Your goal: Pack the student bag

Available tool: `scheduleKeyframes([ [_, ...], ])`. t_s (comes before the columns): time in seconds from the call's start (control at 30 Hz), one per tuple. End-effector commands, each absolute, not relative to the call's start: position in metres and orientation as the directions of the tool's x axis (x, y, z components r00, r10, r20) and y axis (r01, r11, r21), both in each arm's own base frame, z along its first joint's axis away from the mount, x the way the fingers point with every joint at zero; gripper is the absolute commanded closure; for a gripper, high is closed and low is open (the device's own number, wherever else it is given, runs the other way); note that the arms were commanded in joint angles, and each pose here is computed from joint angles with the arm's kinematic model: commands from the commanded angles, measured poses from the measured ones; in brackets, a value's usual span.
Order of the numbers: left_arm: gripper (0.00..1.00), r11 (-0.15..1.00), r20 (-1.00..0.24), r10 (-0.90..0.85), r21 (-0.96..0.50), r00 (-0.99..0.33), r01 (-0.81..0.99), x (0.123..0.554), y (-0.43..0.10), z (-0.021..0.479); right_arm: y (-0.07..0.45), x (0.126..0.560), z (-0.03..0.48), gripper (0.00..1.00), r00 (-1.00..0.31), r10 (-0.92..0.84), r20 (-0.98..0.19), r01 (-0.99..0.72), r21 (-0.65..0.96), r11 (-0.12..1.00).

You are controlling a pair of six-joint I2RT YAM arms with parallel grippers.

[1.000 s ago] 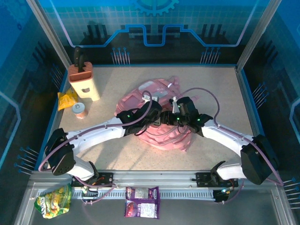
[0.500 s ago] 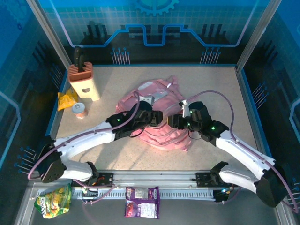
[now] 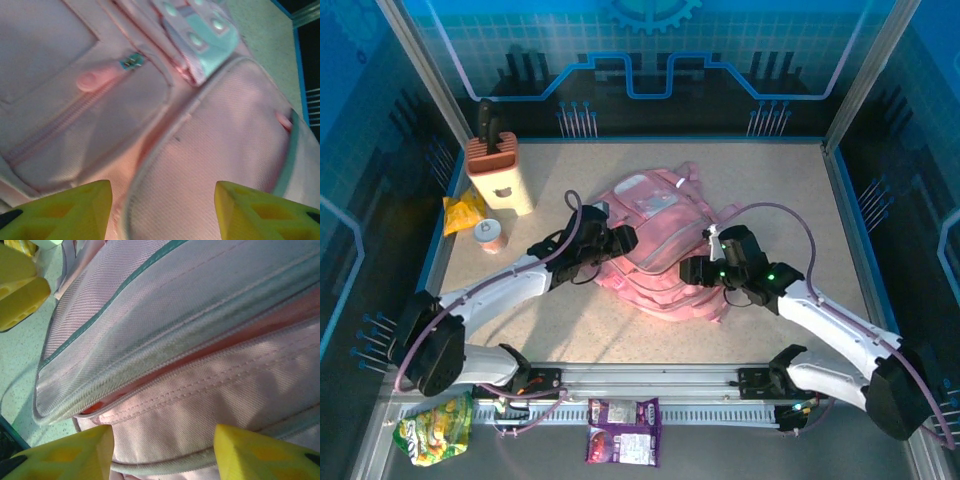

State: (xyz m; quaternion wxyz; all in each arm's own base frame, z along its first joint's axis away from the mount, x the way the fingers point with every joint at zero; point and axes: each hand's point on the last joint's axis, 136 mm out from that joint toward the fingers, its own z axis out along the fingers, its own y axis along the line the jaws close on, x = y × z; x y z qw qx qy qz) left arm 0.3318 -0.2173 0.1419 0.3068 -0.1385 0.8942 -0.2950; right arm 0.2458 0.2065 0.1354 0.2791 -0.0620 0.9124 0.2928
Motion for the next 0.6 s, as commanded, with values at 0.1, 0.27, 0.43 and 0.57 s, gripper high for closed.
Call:
scheduleKeyframes([
  [0.1, 0.53, 0.684, -0.366, -0.457, -0.727, -0.811, -0.057, 0.336, -0.245, 0.129, 0.208, 0.270, 0.146, 0.45, -0.810, 0.059, -0.584, -0.296, 0.493, 0.818],
  [0.27, 0.59, 0.680, -0.345, -0.431, -0.732, -0.834, -0.048, 0.323, -0.274, 0.125, 0.192, 0.299, 0.152, 0.51, -0.799, 0.074, -0.596, -0.279, 0.477, 0.833],
  [0.43, 0.64, 0.609, -0.333, -0.455, -0.793, -0.826, -0.016, 0.314, -0.314, 0.138, 0.162, 0.308, 0.161, 0.44, -0.806, 0.078, -0.586, -0.207, 0.404, 0.891],
  [0.57, 0.70, 0.592, -0.339, -0.434, -0.806, -0.835, 0.019, 0.313, -0.336, 0.147, 0.151, 0.285, 0.170, 0.40, -0.815, 0.061, -0.576, -0.195, 0.372, 0.908],
])
